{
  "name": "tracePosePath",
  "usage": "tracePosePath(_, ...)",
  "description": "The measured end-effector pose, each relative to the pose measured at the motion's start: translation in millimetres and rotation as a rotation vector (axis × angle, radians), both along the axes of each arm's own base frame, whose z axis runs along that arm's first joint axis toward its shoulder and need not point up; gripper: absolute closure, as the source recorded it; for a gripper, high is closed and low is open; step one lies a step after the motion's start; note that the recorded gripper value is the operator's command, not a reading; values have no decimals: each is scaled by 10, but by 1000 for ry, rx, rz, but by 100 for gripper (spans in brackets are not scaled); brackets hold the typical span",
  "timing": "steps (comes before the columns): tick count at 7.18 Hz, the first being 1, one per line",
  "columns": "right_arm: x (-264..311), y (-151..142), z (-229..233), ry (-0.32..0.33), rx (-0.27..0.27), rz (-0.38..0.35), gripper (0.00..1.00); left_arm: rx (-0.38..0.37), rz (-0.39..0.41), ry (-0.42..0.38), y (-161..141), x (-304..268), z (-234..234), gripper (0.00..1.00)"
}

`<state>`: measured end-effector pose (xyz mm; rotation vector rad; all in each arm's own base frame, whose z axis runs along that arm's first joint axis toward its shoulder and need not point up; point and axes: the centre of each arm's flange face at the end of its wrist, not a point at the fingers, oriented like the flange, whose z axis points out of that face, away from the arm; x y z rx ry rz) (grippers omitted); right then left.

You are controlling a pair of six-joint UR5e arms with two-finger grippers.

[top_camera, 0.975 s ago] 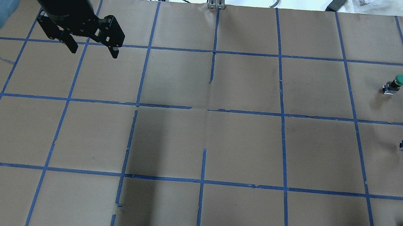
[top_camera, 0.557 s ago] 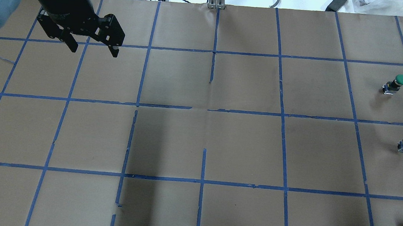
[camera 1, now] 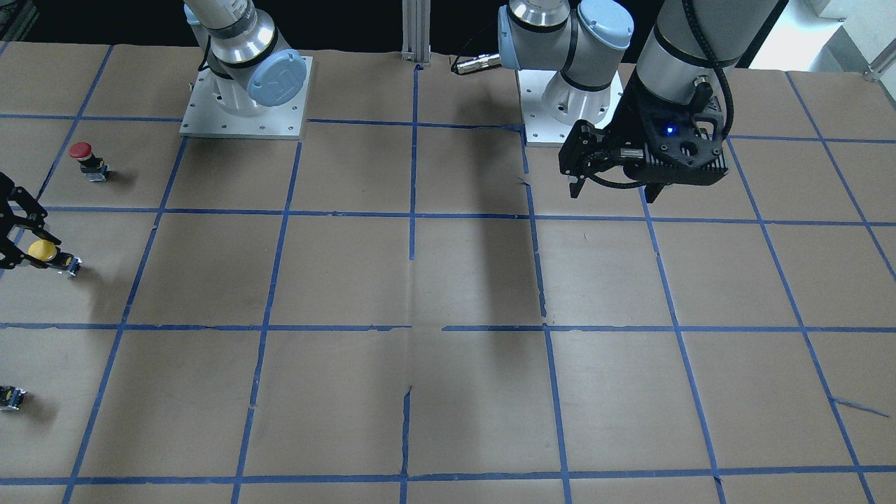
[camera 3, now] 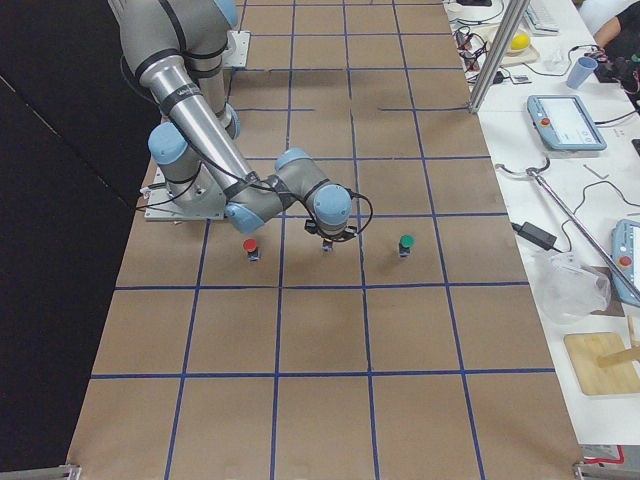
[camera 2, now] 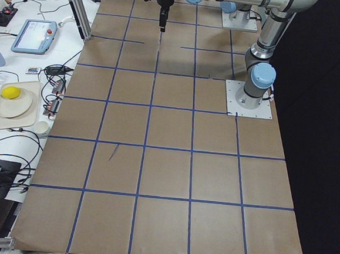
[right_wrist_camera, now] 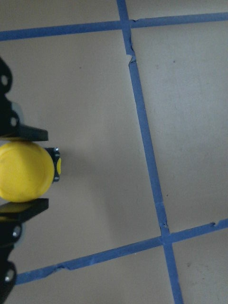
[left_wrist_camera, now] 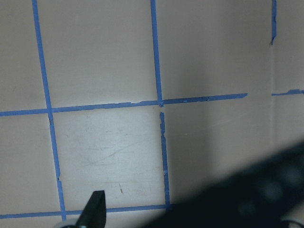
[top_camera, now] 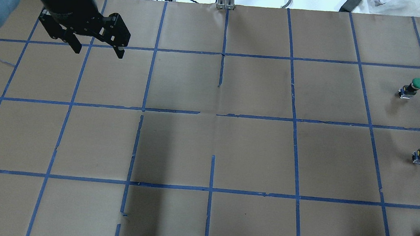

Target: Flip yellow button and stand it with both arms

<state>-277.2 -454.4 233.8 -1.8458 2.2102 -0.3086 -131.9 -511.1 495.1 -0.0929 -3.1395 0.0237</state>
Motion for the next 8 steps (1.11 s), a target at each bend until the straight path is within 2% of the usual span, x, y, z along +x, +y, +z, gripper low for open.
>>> tracePosePath(1,7,13,-8,-11,11,-1,32,0,0,0,-2,0,-2,0)
tracePosePath(2,4,14,-4,-12,13,-2,24,0,1,0,-3,3,-1,0)
tracePosePath(3,-3,11,5,-10,12,-2,9,0,1,-1,-1,6,-2,0)
tracePosePath(4,-2,9,24,-11,11,-7,1,0,1,-5,2,11,-1,0)
tracePosePath(5,0,7,71,-10,14,-33,1,-1,0,-7,10,14,7,0)
tracePosePath(6,-10,7,166,7,25,-85,1,-2,-3,-8,32,21,11,0)
tracePosePath(7,-36,10,343,47,46,-166,1,-1,-7,-8,36,28,7,0)
tracePosePath(8,-34,28,634,94,71,-277,1,-1,-7,-6,15,31,7,0)
